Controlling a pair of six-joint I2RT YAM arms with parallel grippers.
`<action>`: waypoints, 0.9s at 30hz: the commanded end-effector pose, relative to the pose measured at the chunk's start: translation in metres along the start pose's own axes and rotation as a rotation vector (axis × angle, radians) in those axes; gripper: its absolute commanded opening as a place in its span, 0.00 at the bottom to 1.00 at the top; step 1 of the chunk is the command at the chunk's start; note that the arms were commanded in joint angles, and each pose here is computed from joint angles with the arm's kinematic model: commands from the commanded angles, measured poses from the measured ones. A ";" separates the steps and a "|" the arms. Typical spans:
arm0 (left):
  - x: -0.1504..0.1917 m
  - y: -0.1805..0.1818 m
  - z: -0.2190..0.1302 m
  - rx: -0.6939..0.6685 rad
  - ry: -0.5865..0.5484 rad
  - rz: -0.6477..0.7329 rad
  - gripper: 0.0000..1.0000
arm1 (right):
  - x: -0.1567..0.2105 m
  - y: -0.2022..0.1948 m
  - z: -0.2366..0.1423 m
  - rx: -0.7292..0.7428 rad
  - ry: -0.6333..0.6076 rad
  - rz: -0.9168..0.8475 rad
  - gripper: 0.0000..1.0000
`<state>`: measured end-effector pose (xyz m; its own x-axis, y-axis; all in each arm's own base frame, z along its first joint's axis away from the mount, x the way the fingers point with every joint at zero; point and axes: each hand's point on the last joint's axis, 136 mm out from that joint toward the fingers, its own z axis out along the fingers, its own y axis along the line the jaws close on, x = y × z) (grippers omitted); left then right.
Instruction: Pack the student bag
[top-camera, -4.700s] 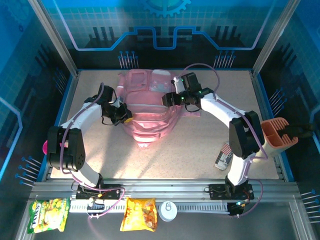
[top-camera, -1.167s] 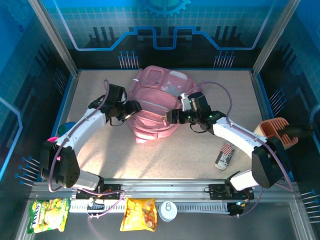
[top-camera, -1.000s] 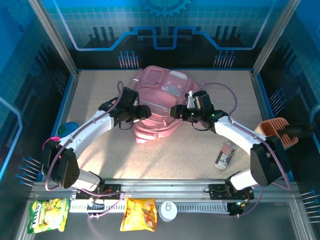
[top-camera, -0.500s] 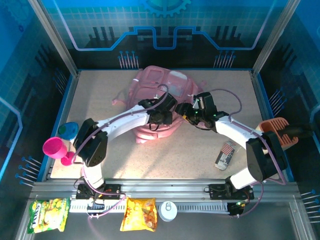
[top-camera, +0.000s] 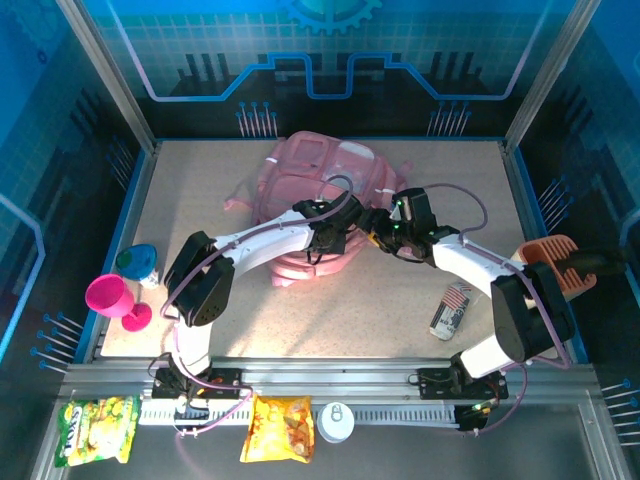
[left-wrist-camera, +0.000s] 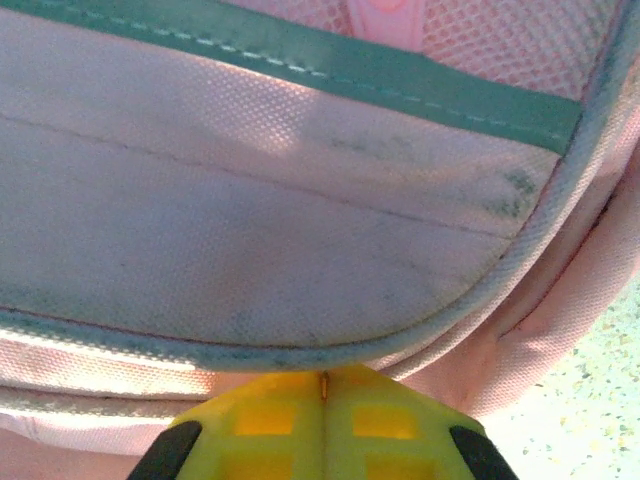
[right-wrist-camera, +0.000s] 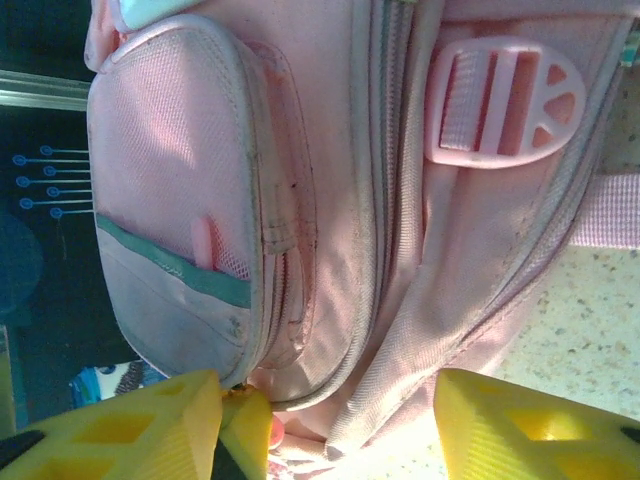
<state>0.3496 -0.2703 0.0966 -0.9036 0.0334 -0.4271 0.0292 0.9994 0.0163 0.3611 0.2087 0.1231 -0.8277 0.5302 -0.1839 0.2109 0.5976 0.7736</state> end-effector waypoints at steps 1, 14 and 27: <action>-0.003 -0.006 -0.007 0.037 -0.021 0.026 0.00 | -0.001 0.009 0.005 -0.049 0.031 0.068 0.55; -0.009 -0.021 -0.027 0.206 -0.072 0.031 0.00 | 0.005 0.045 0.044 -0.127 0.122 0.087 0.47; -0.020 0.050 -0.019 0.158 -0.102 -0.037 0.00 | -0.025 0.010 0.044 0.023 0.039 -0.016 0.00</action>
<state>0.3533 -0.2495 0.1085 -0.8767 0.0092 -0.4809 0.0780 0.9893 -0.1233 0.3939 0.2552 0.1063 -0.8769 0.4752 -0.0716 0.2297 0.5454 0.8061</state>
